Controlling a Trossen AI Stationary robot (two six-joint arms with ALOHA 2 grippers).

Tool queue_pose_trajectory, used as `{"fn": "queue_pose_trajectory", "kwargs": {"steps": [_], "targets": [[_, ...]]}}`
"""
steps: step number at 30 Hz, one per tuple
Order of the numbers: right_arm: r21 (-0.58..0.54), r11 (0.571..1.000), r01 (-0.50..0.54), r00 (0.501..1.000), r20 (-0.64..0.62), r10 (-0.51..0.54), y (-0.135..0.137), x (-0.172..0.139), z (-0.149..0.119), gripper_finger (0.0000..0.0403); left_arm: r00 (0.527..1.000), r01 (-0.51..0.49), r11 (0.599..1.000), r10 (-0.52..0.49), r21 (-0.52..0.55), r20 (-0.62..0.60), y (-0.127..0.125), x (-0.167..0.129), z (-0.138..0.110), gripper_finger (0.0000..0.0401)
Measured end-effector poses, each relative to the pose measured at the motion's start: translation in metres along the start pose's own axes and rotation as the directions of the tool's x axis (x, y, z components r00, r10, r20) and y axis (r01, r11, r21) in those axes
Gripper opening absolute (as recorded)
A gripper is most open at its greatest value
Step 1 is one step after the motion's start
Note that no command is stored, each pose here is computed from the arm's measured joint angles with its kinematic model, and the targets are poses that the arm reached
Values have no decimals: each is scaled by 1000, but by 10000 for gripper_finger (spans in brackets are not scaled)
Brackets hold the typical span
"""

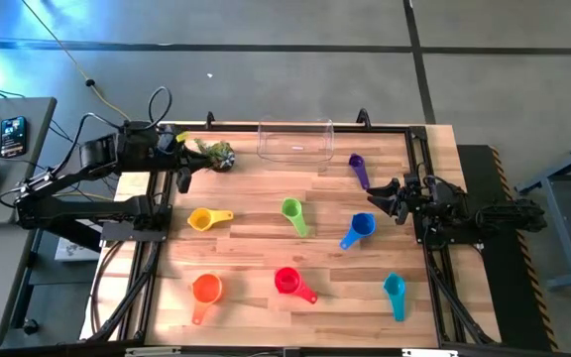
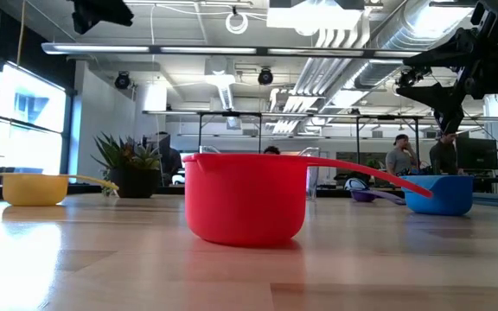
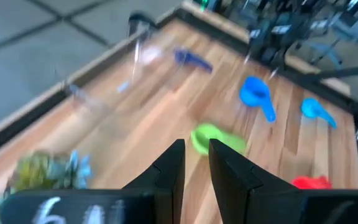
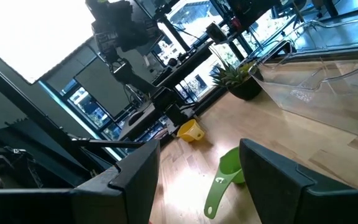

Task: Nest measuring cups in basket
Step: Move the orange measuring cup to the middle left

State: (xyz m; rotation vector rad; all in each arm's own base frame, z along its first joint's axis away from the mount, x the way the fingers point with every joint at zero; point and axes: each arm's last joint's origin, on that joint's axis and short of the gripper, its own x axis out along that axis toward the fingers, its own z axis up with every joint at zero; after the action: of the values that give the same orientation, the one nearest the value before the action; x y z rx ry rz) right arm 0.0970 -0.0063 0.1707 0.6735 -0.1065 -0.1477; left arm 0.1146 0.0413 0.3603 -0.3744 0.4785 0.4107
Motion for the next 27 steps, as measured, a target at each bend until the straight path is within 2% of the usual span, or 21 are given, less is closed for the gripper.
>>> {"fn": "queue_pose_trajectory", "kwargs": {"steps": [6, 13, 17, 27], "targets": [[-3, 1000, 0, 1000, -1, 0, 0, 0, 0, 213, 991, 4, 997, -15, -82, -136, 1, 3, -10, 63], [-4, 1000, 4, 1000, -6, -4, 0, 0, -1, 213, 942, 24, 976, -95, -216, -323, -2, 9, -23, 63], [-4, 1000, 2, 1000, -7, -2, 0, 0, -1, 213, 897, 56, 959, -170, -277, -409, -12, 13, -28, 63], [0, 1000, 2, 1000, -7, -2, 0, 0, -1, 213, 771, 134, 954, -270, -268, -577, -49, 20, -46, 62]]}}
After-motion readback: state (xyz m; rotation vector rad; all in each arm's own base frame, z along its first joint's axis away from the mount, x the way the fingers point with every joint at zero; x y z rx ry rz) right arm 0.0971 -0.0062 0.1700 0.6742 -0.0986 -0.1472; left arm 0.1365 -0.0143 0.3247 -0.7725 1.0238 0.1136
